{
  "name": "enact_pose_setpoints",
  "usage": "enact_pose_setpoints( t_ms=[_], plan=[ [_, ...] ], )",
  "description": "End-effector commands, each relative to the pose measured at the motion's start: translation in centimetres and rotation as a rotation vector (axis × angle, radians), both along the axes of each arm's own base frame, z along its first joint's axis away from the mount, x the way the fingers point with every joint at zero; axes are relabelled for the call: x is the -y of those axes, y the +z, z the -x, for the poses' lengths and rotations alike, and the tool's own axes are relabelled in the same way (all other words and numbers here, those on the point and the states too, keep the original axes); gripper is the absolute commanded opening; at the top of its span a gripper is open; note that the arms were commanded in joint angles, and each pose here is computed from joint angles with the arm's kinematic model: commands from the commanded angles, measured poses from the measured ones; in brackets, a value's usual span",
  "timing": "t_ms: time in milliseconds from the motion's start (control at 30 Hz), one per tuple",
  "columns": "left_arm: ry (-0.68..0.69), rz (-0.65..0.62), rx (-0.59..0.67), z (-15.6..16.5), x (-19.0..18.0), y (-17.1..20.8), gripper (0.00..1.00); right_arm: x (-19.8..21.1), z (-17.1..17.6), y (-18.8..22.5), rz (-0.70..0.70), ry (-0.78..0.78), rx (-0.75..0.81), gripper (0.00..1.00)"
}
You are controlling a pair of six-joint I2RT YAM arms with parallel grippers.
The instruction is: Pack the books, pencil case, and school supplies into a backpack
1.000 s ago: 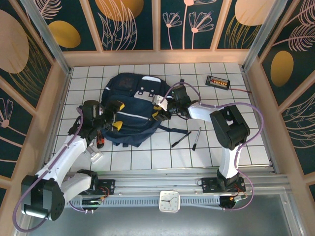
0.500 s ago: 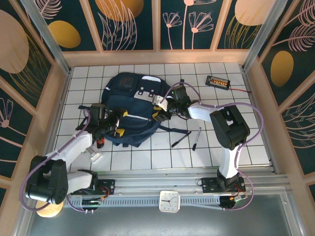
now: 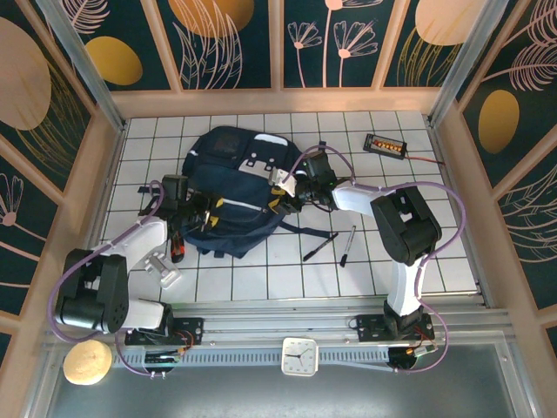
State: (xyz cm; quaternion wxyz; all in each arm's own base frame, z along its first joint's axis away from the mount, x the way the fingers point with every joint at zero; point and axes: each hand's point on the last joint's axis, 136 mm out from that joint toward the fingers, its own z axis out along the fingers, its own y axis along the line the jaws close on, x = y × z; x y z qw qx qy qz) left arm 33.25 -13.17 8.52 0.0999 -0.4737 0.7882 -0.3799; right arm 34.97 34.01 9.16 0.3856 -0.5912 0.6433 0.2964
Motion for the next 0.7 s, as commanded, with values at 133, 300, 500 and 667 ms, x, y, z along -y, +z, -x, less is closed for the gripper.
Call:
enact_pose_setpoints(
  t_ms=[133,300,500,667],
  plan=[
    [-0.029,0.033,0.169,-2.4,0.5,4.4,0.0,0.2,1.4,-0.8,0.019,0.023,-0.01,0.48],
    [-0.028,0.058,0.236,-2.3,0.3,7.9,0.0,0.3,1.1,0.8,-0.018,0.006,0.058,0.49],
    [-0.011,0.105,0.267,-2.0,0.4,9.7,0.0,-0.1,1.1,1.7,-0.052,0.017,0.038,0.49],
    [-0.011,0.116,0.283,-2.3,0.6,10.3,0.0,-0.5,1.9,1.9,-0.055,0.026,0.027,0.49]
  ],
)
